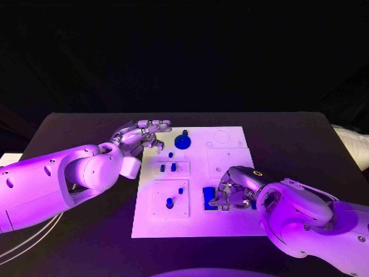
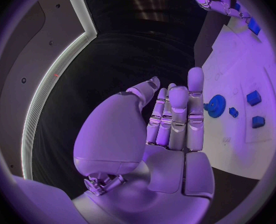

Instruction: Assemble the parts on the task board

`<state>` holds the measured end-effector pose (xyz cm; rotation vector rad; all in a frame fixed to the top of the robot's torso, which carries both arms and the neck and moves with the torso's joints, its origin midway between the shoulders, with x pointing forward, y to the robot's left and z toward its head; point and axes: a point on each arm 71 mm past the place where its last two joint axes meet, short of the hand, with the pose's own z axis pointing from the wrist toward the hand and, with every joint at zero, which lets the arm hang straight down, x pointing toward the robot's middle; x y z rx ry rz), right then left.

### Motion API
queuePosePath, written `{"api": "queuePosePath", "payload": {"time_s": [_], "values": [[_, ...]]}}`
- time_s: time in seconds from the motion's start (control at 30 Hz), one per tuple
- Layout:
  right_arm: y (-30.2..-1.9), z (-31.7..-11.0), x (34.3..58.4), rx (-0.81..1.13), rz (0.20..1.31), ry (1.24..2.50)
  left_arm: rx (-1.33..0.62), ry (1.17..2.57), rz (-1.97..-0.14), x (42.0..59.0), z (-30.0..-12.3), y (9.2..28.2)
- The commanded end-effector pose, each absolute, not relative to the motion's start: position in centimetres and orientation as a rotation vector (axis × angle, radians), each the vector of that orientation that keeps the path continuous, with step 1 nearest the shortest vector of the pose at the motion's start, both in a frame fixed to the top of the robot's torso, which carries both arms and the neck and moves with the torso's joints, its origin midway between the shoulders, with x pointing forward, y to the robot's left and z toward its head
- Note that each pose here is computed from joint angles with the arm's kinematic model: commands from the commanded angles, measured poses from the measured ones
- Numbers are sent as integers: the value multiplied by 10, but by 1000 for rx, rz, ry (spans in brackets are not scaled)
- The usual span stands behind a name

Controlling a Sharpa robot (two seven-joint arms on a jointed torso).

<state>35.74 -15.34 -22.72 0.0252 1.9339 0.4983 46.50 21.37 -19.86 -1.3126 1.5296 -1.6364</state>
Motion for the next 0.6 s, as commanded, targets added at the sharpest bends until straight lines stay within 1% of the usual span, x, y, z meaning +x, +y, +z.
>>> {"api": "queuePosePath", "payload": {"time_s": [0.03,0.17,0.33,0.47,0.6], "values": [[-152,-225,357,-24,481,1901,-1296,1539,-1662,464,-197,211],[-158,-222,356,24,507,1876,-1297,1539,-1661,464,-197,212],[-183,-213,355,156,515,1908,-1298,1539,-1658,464,-198,213],[-208,-202,356,190,464,1923,-1299,1538,-1654,463,-197,214],[-229,-198,358,146,378,1926,-1298,1536,-1656,463,-197,214]]}}
